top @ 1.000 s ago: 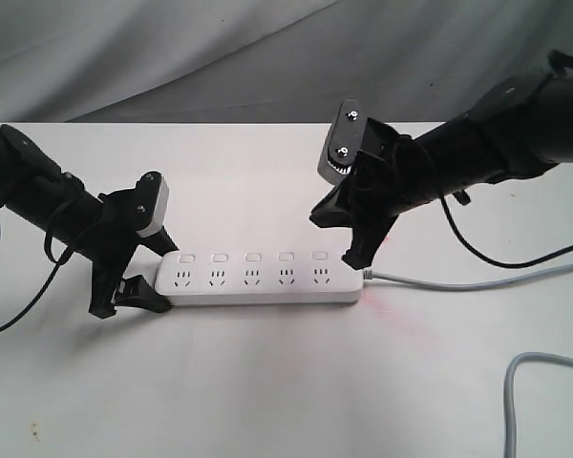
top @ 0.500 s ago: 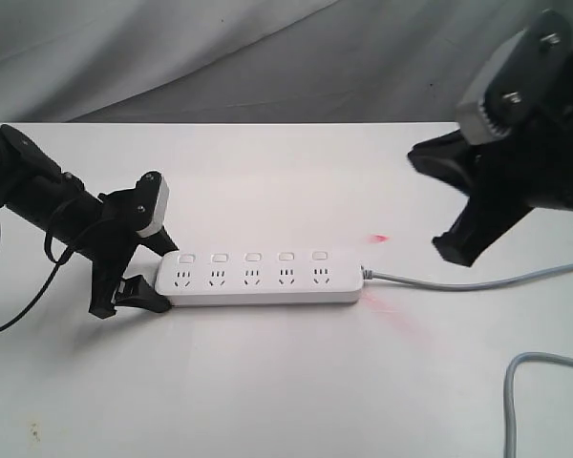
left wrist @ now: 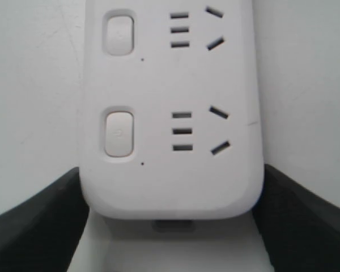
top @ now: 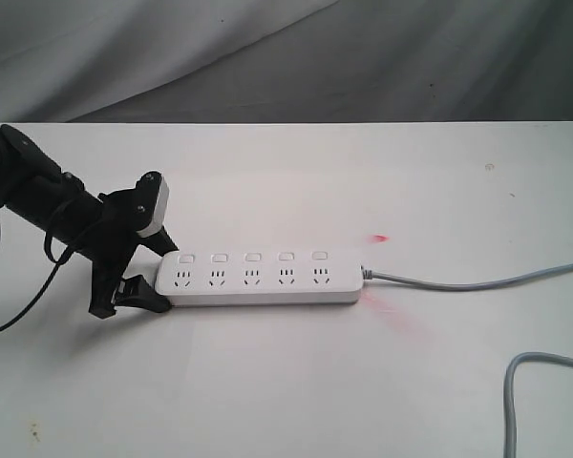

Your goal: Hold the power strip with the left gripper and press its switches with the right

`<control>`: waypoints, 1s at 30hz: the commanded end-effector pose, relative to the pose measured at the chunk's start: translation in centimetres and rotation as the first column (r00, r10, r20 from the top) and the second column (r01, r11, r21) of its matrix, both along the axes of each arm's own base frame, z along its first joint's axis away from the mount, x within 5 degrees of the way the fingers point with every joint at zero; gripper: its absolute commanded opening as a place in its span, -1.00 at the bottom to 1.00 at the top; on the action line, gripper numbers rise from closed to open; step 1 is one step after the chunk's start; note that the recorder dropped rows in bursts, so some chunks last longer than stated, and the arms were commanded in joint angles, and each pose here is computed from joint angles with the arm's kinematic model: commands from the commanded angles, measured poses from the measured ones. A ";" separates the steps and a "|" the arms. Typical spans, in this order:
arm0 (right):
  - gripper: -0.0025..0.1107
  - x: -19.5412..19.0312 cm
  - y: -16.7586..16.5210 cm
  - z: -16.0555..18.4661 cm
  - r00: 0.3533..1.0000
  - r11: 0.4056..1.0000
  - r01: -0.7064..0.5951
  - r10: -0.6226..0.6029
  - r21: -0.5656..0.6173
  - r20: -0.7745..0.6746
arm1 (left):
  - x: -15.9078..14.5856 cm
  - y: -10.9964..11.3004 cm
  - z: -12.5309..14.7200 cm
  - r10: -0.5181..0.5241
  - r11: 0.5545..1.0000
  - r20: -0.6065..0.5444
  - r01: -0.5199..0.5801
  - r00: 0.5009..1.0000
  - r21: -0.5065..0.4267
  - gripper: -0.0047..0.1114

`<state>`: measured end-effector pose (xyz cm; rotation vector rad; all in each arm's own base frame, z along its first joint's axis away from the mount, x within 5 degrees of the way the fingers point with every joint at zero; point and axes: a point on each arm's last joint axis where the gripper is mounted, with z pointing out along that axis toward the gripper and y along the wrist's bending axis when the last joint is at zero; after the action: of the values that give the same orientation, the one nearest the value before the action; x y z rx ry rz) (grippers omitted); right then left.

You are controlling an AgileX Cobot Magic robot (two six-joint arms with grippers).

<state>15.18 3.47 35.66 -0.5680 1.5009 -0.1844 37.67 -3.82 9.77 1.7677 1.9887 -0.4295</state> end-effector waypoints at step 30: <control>-0.96 -8.7 -3.7 -14.4 0.967 0.839 0.239 -0.249 0.488 -0.045 | 0.1 0.4 -0.3 -0.023 0.999 0.028 0.022 0.999 0.049 -0.12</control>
<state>6.68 -0.22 21.51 0.0458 1.5178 0.0090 37.67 -3.82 9.77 1.7677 1.9887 -0.4295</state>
